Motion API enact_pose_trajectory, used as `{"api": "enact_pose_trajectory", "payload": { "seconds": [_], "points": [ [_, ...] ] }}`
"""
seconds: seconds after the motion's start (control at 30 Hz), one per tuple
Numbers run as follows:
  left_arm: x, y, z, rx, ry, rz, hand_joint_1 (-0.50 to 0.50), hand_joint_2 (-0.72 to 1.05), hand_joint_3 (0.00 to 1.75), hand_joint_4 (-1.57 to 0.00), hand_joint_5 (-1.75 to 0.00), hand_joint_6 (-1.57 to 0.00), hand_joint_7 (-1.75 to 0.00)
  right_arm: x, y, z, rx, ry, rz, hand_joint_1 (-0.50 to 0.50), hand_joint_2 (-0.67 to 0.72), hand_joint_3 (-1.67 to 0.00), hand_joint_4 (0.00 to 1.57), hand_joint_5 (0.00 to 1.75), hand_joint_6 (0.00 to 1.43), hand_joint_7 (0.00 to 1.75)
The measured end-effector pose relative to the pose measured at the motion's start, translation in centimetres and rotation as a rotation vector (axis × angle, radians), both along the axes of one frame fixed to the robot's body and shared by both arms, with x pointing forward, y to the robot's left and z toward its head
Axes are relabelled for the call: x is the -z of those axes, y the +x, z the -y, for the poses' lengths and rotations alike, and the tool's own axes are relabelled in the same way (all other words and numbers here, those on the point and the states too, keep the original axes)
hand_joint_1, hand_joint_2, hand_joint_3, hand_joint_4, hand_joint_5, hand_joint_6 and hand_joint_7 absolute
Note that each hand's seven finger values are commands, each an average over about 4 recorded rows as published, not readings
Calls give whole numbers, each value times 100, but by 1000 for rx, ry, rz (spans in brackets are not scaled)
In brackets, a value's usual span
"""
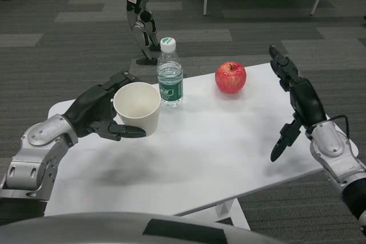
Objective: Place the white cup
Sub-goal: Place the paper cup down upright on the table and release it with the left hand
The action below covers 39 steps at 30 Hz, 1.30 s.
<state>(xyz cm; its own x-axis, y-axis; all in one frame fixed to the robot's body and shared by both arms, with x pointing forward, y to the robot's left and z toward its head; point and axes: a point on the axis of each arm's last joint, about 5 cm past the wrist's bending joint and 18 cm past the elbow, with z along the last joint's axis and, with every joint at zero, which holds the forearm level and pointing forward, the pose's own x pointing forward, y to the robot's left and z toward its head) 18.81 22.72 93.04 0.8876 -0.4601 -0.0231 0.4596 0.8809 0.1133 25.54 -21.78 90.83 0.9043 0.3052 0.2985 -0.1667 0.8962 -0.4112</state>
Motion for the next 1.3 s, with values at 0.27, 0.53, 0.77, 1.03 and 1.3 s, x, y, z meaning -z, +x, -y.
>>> {"api": "enact_pose_trajectory", "payload": {
  "seconds": [0.27,0.53,0.77,1.03,1.3],
  "points": [
    [157,21,75,20,-22,12,-14,105,52,-22,-175,-69,-168,2,0,-2,0,1,-1,-46,66,0,0,0,0,0],
    [430,43,210,41,-51,15,-14,105,52,-12,-175,-58,-168,6,-1,-3,0,0,-3,-47,65,0,0,0,0,0],
    [654,78,322,48,-68,24,-11,105,52,-11,-175,-58,-168,18,-5,-11,-2,0,-8,-46,66,0,0,0,0,0],
    [739,141,379,70,7,45,-10,105,52,-7,-175,-42,-171,26,-6,-23,-4,4,-10,-46,63,0,0,0,0,0],
    [776,144,400,70,-9,55,-16,105,59,0,-175,-3,-157,32,-6,-37,-6,9,-11,-46,63,0,0,0,0,0]
  ]
}}
